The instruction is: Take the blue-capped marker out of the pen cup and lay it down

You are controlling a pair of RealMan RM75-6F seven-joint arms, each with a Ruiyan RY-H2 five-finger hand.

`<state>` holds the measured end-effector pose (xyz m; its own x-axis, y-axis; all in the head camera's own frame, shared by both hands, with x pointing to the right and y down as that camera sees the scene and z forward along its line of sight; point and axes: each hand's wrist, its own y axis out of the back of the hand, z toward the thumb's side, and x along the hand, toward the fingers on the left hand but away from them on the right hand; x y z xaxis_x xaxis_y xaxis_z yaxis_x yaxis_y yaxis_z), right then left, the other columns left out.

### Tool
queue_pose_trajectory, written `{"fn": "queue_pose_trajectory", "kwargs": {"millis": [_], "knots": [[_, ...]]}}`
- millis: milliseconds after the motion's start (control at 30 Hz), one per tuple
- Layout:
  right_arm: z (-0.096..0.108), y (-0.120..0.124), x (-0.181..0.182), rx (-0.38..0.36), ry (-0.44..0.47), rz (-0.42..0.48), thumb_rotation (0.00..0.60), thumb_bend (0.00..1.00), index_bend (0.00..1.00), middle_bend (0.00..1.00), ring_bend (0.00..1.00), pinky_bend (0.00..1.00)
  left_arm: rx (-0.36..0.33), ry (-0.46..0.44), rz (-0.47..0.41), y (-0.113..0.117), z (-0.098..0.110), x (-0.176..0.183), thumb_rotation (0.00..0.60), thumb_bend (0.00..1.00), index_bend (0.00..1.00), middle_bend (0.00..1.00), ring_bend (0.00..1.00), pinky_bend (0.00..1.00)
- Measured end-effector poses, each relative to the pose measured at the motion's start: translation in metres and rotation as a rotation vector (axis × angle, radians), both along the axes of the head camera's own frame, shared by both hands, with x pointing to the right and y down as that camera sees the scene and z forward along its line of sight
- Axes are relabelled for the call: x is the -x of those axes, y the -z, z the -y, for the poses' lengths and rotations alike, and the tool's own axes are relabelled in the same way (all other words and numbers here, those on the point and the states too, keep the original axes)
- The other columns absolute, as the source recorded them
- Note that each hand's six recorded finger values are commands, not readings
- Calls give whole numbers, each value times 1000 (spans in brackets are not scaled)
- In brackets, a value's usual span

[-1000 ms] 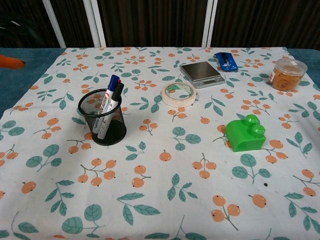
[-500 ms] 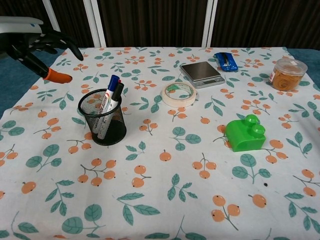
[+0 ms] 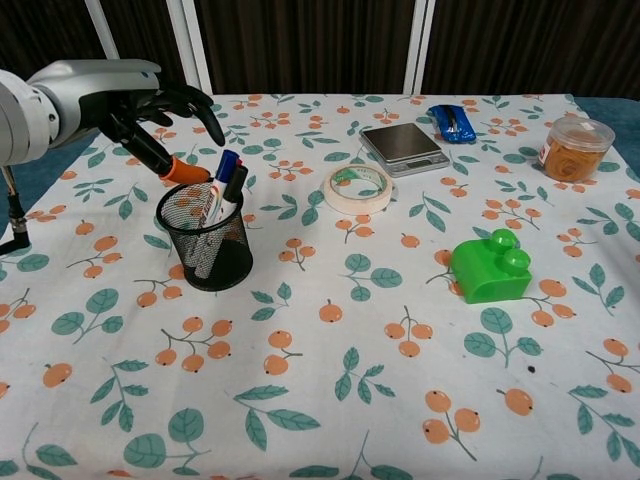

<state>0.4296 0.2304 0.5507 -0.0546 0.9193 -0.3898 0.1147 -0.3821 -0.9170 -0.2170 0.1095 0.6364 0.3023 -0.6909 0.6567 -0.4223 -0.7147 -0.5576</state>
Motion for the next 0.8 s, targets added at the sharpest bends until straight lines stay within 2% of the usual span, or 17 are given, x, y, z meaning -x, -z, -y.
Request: {"fn": "queue_pose_trajectory", "kwargs": {"millis": [400, 800], "knots": [[0, 0, 0, 2, -3, -1, 600, 122, 75, 0, 50, 169, -12, 22, 4, -4, 7, -2, 600, 286, 422, 0, 0, 0], [0, 0, -1, 5, -7, 1, 600, 122, 75, 0, 50, 169, -3, 11, 11, -11, 4, -10, 600, 324, 437, 0, 0, 0]]}}
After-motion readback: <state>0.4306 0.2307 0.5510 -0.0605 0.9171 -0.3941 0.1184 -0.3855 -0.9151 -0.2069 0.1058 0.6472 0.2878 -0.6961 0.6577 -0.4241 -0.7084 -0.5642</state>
